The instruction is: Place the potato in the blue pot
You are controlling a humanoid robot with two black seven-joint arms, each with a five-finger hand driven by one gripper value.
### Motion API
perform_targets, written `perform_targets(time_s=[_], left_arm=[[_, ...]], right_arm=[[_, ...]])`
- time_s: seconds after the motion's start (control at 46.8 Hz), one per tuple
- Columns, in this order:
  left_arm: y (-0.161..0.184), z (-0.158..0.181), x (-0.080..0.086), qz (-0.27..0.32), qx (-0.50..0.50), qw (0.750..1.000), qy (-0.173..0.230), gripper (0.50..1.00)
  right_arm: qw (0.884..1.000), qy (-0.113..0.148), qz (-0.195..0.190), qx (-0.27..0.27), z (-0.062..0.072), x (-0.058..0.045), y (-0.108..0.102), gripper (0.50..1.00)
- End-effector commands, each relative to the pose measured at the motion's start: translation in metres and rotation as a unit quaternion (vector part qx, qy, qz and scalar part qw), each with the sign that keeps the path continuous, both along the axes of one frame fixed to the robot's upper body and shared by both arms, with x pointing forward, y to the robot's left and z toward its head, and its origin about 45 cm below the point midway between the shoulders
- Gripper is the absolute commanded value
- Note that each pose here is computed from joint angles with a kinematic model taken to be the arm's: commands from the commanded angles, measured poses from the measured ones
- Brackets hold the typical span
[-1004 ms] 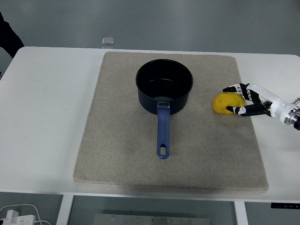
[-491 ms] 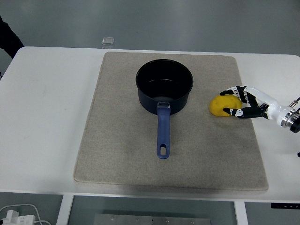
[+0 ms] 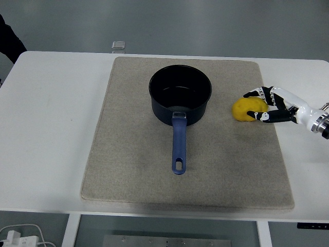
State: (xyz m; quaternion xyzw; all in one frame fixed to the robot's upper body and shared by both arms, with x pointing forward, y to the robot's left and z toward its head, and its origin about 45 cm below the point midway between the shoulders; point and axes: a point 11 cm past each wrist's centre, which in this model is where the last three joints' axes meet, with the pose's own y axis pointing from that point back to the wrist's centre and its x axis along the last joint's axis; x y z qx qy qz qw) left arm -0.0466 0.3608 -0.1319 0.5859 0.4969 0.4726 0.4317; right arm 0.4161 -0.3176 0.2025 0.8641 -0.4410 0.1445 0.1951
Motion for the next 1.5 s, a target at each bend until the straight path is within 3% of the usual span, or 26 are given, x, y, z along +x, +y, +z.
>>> perform_targets(time_s=[0.0, 0.235, 0.449, 0.791, 0.983, 1.474], left_arm=[[0.000, 0.000, 0.000, 0.000, 0.000, 1.000, 0.000, 0.996], [0.000, 0.000, 0.001, -0.001, 0.000, 1.000, 0.000, 0.996], [0.000, 0.000, 0.001, -0.001, 0.000, 1.000, -0.001, 0.996], [0.000, 0.000, 0.001, -0.001, -0.001, 1.000, -0.001, 0.996], [-0.001, 0.000, 0.001, 0.000, -0.001, 1.000, -0.001, 0.996], [0.000, 0.000, 0.001, -0.001, 0.000, 1.000, -0.001, 0.996]], right_arm=[[1.000, -0.008, -0.001, -0.002, 0.009, 0.004, -0.003, 0.500], [0.999, -0.047, 0.014, 0.001, 0.051, 0.022, 0.007, 0.500], [0.997, -0.071, 0.026, 0.004, 0.073, 0.035, 0.025, 0.500], [0.994, -0.082, 0.077, 0.006, 0.075, 0.052, 0.096, 0.500], [0.993, -0.085, 0.083, 0.010, 0.073, 0.060, 0.123, 0.500], [0.992, -0.075, 0.101, 0.019, 0.054, 0.061, 0.172, 0.500]])
